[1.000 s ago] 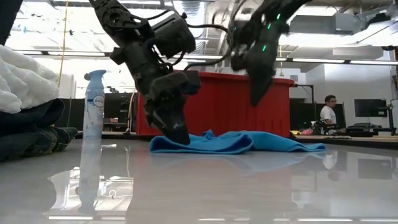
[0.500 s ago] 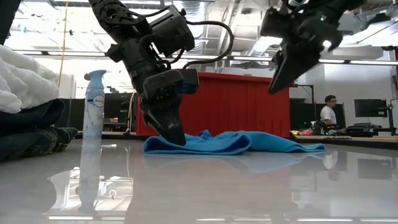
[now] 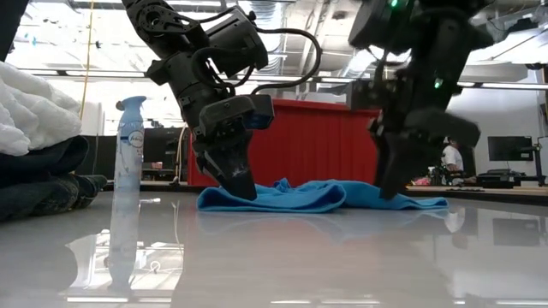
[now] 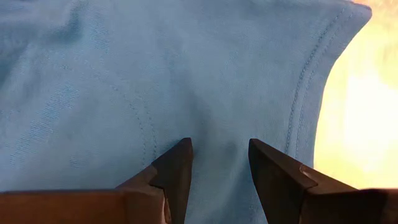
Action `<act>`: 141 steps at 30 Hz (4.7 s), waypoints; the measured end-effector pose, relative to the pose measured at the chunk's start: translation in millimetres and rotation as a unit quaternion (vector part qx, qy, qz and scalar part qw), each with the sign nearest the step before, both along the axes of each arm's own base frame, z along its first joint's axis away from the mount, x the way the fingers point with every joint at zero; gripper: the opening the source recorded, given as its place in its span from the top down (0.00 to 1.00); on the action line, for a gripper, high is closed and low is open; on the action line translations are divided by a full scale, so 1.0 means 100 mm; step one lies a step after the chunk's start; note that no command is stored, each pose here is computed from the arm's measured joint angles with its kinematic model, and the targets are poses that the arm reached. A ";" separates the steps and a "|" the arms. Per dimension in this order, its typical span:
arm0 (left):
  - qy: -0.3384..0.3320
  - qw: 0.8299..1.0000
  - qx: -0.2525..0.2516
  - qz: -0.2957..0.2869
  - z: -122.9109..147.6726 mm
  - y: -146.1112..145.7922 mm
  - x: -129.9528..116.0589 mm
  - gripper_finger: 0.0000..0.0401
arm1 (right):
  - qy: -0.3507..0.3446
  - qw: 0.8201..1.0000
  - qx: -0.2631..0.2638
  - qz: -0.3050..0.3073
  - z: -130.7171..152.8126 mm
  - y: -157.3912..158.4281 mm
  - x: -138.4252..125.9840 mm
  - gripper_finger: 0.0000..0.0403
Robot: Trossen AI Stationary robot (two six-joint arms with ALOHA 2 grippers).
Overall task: Fold Laundry from Bin
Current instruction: Fold the blue shorts from the red bin
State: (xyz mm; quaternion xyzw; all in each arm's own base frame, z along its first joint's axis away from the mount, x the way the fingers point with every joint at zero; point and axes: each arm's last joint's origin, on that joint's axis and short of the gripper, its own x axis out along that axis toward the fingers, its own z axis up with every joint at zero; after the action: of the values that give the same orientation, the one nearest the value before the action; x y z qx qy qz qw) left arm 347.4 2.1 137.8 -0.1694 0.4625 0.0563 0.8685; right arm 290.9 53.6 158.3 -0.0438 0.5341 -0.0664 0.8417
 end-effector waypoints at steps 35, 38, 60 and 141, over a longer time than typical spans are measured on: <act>0.008 1.000 -0.016 0.015 -0.01 0.00 -0.01 0.62 | 0.011 0.946 0.324 -0.010 0.26 -0.69 0.01 0.78; 0.009 1.000 -0.016 0.016 -0.01 0.00 -0.01 0.62 | 0.013 0.937 0.349 0.007 0.27 -0.63 0.01 0.68; 0.009 0.996 -0.059 0.068 0.00 -0.01 -0.01 0.62 | 0.071 0.944 0.098 -0.306 0.16 -0.15 -0.25 0.53; 0.071 0.988 0.126 -0.053 0.69 -0.35 -0.30 0.99 | 0.014 0.907 0.202 -0.370 0.21 -0.98 -0.13 0.95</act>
State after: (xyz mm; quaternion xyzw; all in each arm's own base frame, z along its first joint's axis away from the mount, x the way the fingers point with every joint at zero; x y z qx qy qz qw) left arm 317.4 -32.9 207.1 -0.0298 0.5202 0.0796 0.8498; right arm 278.2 -44.0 179.2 0.3271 0.5256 -0.2625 0.7402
